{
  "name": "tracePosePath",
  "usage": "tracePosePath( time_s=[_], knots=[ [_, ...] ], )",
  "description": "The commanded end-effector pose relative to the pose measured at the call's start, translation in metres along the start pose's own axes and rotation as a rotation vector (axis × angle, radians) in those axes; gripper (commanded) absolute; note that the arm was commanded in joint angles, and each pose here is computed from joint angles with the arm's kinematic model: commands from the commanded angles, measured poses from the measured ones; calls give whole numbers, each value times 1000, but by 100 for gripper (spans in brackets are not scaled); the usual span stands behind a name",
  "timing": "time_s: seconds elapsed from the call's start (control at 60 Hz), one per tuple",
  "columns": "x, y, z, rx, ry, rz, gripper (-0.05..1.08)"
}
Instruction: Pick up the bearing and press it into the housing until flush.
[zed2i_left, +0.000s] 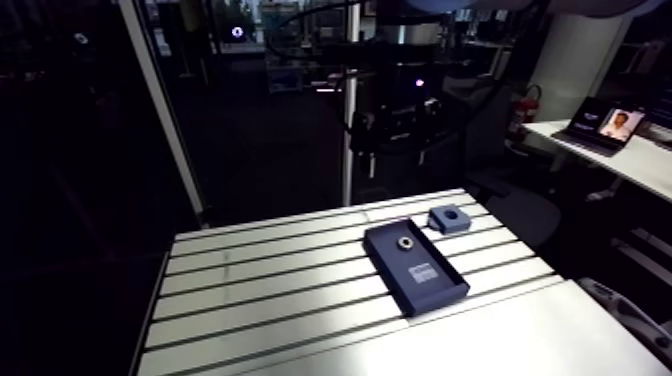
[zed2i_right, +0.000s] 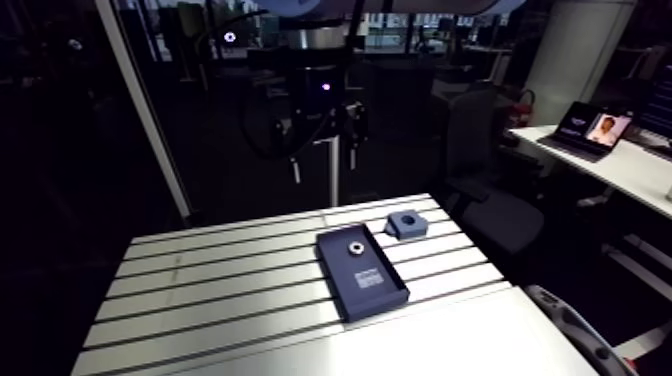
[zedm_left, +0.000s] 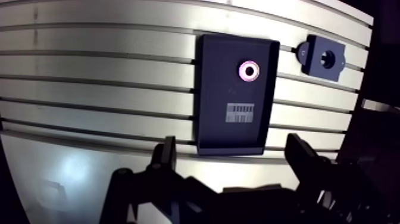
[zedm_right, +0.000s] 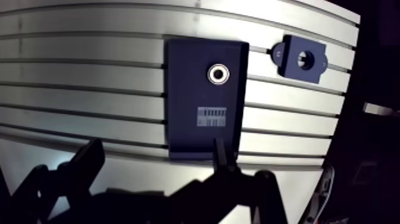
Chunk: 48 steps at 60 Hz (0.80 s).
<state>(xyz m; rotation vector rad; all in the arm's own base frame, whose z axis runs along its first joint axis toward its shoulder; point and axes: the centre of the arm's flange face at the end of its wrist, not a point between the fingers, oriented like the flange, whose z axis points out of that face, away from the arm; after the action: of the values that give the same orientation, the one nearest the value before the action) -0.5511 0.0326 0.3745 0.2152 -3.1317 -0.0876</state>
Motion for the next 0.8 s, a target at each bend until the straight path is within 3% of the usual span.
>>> tracePosePath(
  time_s=[0.017, 0.217, 0.433, 0.533, 0.8],
  knots=[
    [1, 35, 32, -2, 9, 44, 1],
    [5, 62, 59, 11, -15, 87, 1],
    [12, 64, 79, 22, -33, 92, 2],
    [15, 65, 91, 28, -38, 96, 12],
    [21, 65, 116, 49, -76, 109, 20]
  ],
)
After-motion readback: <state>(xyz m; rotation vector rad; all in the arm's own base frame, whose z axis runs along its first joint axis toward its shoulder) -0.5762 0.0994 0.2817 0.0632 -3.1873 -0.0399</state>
